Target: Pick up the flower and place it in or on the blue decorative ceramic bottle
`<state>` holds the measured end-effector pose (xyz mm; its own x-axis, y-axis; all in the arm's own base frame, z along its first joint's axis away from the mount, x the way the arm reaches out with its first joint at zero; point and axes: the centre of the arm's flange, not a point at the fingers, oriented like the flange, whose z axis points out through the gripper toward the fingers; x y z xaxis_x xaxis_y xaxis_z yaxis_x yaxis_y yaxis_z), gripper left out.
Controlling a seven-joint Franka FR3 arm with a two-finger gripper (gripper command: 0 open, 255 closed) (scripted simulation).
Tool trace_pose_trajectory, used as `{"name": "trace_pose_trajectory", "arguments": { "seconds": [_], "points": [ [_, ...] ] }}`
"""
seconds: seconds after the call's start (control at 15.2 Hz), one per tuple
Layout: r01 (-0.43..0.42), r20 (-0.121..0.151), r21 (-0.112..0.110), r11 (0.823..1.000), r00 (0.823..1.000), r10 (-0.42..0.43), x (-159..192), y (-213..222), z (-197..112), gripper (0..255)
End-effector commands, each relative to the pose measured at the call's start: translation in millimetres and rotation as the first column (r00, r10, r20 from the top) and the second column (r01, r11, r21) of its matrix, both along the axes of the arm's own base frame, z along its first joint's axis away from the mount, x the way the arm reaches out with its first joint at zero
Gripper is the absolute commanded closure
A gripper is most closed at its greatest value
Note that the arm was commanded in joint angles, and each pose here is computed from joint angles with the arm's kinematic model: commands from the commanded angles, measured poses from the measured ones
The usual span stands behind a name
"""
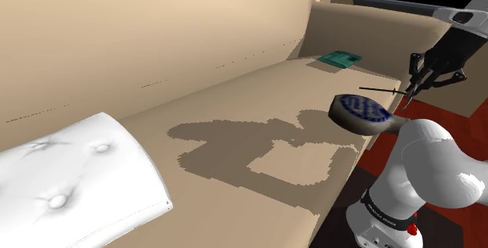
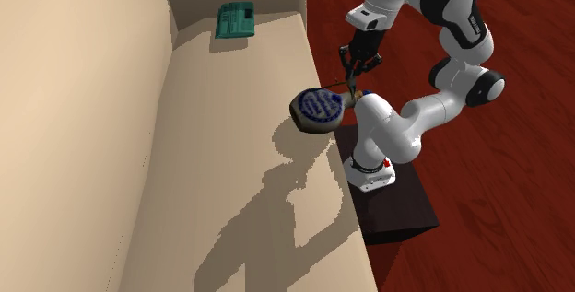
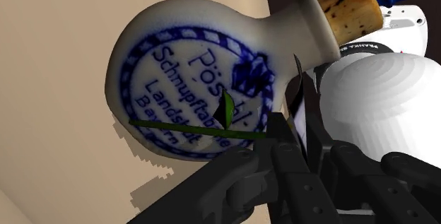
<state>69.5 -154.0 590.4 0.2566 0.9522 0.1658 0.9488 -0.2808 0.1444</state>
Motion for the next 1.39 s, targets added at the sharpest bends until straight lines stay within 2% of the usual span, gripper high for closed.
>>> {"name": "trace_pose_trajectory", "arguments": {
  "seconds": [0.0, 0.26, 0.79, 0.86, 1.19, 1.32],
  "points": [
    [0.0, 0.0, 0.0, 1.0, 1.0, 0.0, 0, 1, -10, 255],
    [0.0, 0.0, 0.0, 1.0, 1.0, 0.0, 0, 1, -31, 255],
    [0.0, 0.0, 0.0, 1.0, 1.0, 0.0, 0, 1, -33, 255],
    [0.0, 0.0, 0.0, 1.0, 1.0, 0.0, 0, 1, -33, 0],
    [0.0, 0.0, 0.0, 1.0, 1.0, 0.0, 0, 1, -33, 0],
    [0.0, 0.0, 0.0, 1.0, 1.0, 0.0, -5, -2, -7, 0]
  ]
}}
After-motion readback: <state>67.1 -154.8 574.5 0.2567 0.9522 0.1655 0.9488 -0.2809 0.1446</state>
